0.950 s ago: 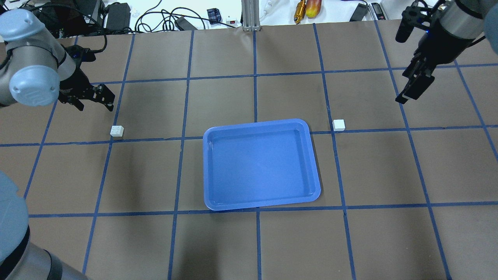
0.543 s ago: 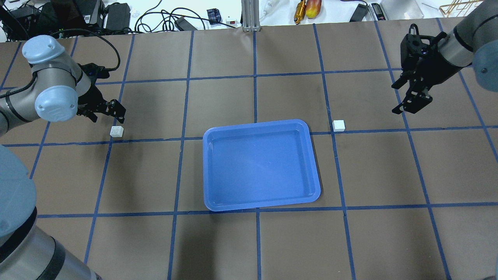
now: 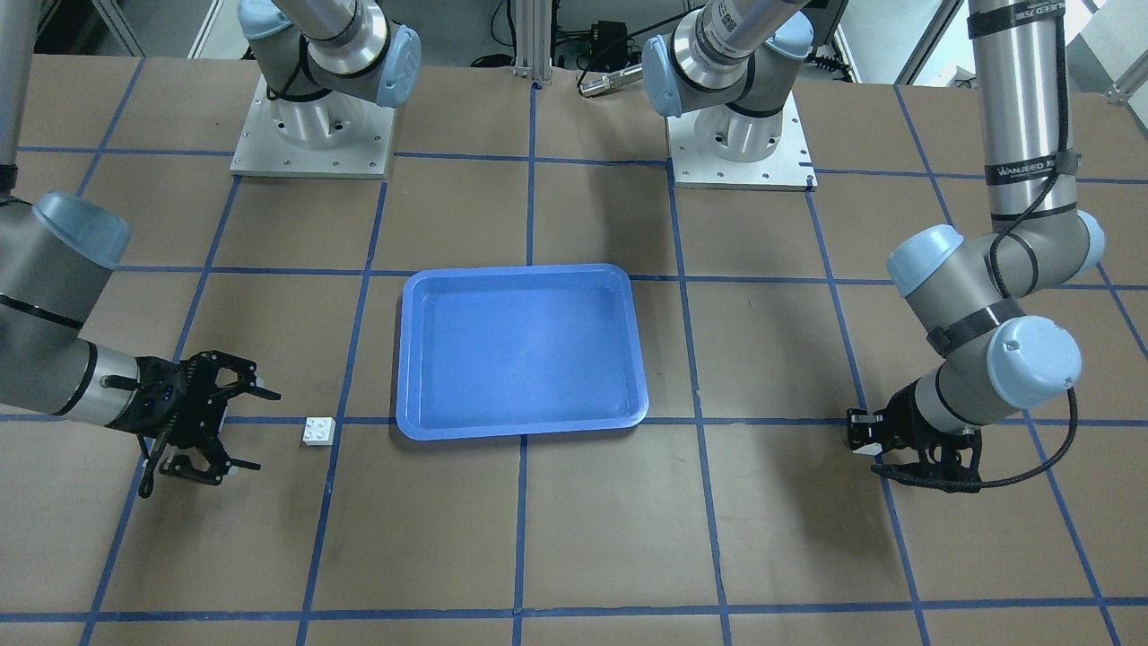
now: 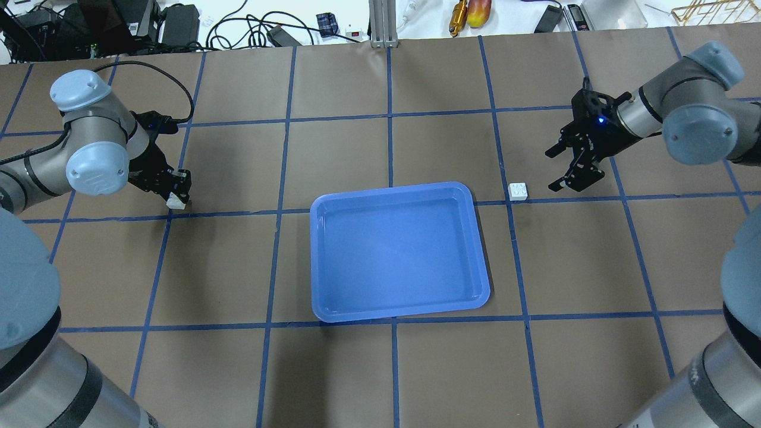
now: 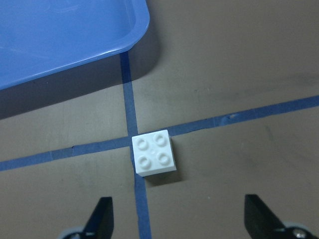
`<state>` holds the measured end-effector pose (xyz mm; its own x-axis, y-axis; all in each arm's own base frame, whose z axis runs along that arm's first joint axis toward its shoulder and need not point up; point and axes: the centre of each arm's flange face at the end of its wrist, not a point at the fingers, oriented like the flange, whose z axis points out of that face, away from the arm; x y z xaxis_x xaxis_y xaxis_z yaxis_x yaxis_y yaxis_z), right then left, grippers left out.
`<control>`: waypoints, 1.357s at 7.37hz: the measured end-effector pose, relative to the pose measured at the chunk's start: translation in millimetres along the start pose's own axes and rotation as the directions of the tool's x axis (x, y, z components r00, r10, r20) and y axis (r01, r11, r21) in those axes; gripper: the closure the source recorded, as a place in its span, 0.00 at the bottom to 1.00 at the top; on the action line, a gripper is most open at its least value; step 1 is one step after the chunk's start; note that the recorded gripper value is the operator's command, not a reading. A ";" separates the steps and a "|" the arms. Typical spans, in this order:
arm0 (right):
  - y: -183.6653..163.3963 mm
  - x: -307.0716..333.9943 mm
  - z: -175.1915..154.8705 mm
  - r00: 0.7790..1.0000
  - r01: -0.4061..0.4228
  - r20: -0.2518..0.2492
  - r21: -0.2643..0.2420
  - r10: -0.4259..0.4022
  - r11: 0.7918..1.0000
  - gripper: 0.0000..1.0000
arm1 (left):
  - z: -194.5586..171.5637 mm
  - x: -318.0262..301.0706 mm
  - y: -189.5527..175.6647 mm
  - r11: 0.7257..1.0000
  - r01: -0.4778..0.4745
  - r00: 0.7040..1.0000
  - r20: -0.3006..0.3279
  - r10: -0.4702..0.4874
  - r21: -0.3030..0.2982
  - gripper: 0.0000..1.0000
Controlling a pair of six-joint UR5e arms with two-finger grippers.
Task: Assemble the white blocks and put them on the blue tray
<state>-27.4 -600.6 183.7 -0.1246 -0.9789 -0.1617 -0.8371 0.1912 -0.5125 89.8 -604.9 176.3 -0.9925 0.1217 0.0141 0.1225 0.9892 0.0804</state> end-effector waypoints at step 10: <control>4.8 -11.6 33.2 0.985 0.173 0.005 0.084 -0.174 0.981 0.13 | -60.1 240.6 6.9 0.984 0.178 0.969 -0.179 -0.172 0.016 0.93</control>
<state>-12.3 -585.9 155.1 0.0258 -0.9969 -0.0742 -0.7982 0.0241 -0.6019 -147.9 -573.7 240.2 -0.9817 -0.0672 0.1780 -0.0563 0.9962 0.0658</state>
